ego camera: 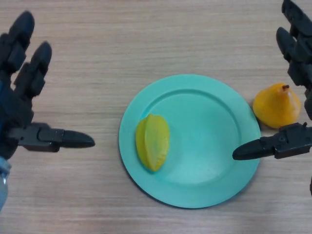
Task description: Pick up the yellow starfruit and place it on the plate
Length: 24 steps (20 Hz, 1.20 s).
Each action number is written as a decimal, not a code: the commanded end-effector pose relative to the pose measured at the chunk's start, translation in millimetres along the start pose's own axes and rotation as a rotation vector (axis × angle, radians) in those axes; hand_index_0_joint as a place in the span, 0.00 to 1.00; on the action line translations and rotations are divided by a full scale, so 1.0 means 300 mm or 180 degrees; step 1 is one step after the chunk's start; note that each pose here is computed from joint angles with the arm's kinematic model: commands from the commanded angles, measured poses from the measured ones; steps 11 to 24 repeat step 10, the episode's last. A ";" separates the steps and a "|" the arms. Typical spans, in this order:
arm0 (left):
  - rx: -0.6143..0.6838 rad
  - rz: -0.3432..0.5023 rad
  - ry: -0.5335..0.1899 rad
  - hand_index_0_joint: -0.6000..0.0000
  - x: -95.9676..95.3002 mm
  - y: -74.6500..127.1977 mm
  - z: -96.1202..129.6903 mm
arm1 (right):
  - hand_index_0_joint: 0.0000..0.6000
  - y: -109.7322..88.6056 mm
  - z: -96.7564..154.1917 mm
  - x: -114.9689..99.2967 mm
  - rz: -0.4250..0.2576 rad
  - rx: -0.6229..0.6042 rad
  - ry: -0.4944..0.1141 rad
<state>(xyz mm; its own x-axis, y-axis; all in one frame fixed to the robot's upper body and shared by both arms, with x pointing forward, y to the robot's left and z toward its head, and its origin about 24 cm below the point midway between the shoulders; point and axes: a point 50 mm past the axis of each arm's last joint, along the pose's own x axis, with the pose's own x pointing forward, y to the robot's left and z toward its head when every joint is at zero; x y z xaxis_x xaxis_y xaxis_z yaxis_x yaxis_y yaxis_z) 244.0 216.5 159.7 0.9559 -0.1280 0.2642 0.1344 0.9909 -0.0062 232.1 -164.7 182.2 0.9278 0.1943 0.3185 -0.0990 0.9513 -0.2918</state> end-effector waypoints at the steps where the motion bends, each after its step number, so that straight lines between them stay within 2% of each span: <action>1: 0.0427 -0.0041 -0.0576 1.00 -0.008 0.030 0.116 | 0.00 -0.023 0.096 -0.001 -0.0140 -0.0094 -0.0694; 2: 0.0537 -0.0037 -0.0639 1.00 -0.007 0.014 0.124 | 0.00 -0.020 0.092 0.006 -0.0133 -0.0080 -0.0659; 5: 0.0469 -0.0031 -0.0671 1.00 0.000 -0.002 0.144 | 0.00 -0.018 0.086 0.012 -0.0135 -0.0040 -0.0643; 24: 0.0467 -0.0048 -0.0657 1.00 -0.001 0.001 0.152 | 0.00 -0.011 0.080 0.023 -0.0112 0.0009 -0.0634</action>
